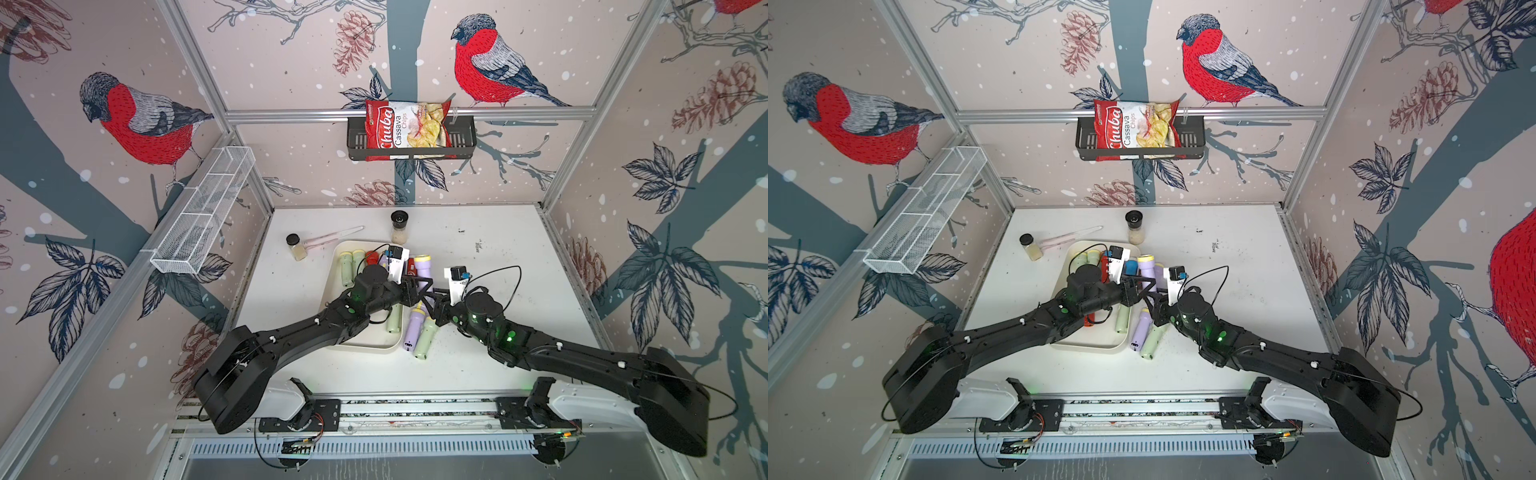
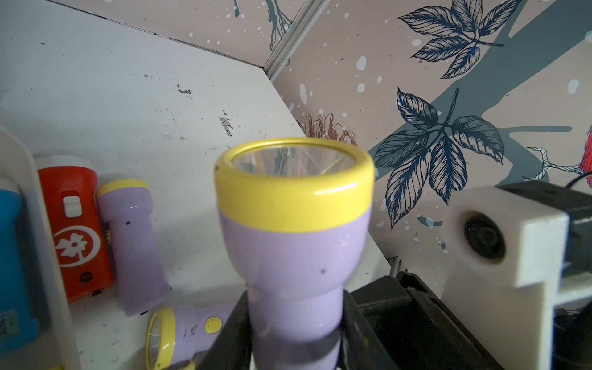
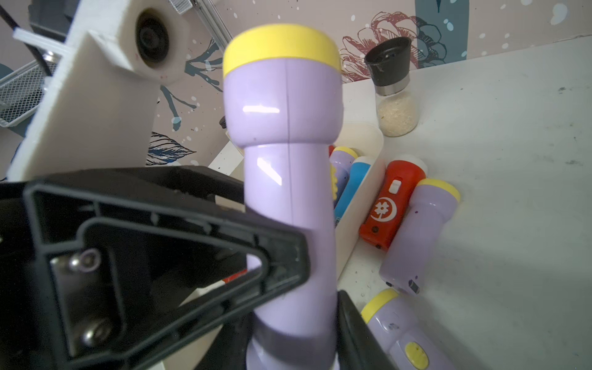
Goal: Put the flashlights into the storage boxes
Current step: Place the flashlight at the storage box, then pick up the flashlight from the center of the board.
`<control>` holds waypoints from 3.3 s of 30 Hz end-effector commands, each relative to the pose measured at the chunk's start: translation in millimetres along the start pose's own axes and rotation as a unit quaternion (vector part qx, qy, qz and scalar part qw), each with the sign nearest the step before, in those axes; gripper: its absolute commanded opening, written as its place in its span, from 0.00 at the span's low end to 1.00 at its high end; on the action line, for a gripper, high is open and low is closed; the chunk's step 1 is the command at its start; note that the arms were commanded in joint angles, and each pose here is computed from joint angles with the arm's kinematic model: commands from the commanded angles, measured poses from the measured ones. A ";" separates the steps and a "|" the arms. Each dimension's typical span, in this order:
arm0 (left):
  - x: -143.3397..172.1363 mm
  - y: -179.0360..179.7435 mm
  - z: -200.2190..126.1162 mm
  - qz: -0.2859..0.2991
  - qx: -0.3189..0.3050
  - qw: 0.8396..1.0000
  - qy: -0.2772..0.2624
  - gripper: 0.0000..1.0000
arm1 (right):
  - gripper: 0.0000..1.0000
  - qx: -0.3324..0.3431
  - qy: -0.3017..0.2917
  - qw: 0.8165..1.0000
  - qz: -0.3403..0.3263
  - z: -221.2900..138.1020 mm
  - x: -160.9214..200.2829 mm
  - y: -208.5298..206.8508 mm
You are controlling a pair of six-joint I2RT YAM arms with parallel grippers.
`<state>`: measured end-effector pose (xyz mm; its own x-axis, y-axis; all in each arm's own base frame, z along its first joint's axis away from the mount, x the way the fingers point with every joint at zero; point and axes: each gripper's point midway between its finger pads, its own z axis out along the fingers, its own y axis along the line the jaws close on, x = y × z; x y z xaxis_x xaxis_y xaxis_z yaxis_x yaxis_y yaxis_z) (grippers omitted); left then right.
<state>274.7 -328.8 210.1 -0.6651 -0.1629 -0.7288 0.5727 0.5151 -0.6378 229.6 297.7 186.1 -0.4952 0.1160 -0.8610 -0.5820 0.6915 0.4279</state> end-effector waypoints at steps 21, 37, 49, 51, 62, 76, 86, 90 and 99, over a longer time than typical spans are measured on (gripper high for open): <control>76.2 115.2 -90.0 -0.053 -0.269 0.950 0.150 0.24 | 0.99 0.047 -0.014 0.999 0.012 -4.7 -22.6 -45.6; 98.7 154.2 -77.6 -0.051 -0.317 0.917 0.237 0.28 | 1.00 0.057 0.000 0.998 0.010 -3.7 -18.7 -52.6; 92.7 158.1 -62.0 -0.051 -0.299 0.923 0.237 0.31 | 1.00 0.061 0.006 0.998 0.010 -2.6 -15.8 -55.9; 92.5 156.9 -59.5 -0.052 -0.293 0.925 0.238 0.32 | 1.00 0.061 0.005 0.998 0.010 -3.2 -16.5 -56.6; 89.5 155.4 -63.4 -0.051 -0.298 0.924 0.235 0.51 | 0.99 0.064 0.005 0.998 0.008 -5.5 -16.9 -57.4; 39.5 116.1 -73.4 -0.011 -0.254 0.955 0.153 0.52 | 1.00 0.124 0.088 0.988 -0.032 -5.3 -5.8 -78.7; 14.4 90.5 -87.9 0.031 -0.192 0.980 0.034 0.52 | 1.00 0.101 0.193 0.976 -0.031 -7.6 40.3 -90.1; 11.6 88.3 -94.2 0.032 -0.184 0.982 0.004 0.52 | 0.96 0.091 0.231 0.968 -0.038 -10.5 58.5 -91.5; 17.9 92.5 -92.4 0.029 -0.187 0.982 0.013 0.52 | 0.81 0.115 0.303 0.944 -0.062 -8.8 84.8 -107.9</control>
<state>265.6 -203.9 152.4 -0.6824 -0.0869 -0.7258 0.3809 0.8051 -0.4546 246.3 229.4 75.6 -0.7536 -0.3077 -0.5809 -0.5183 0.8217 0.2370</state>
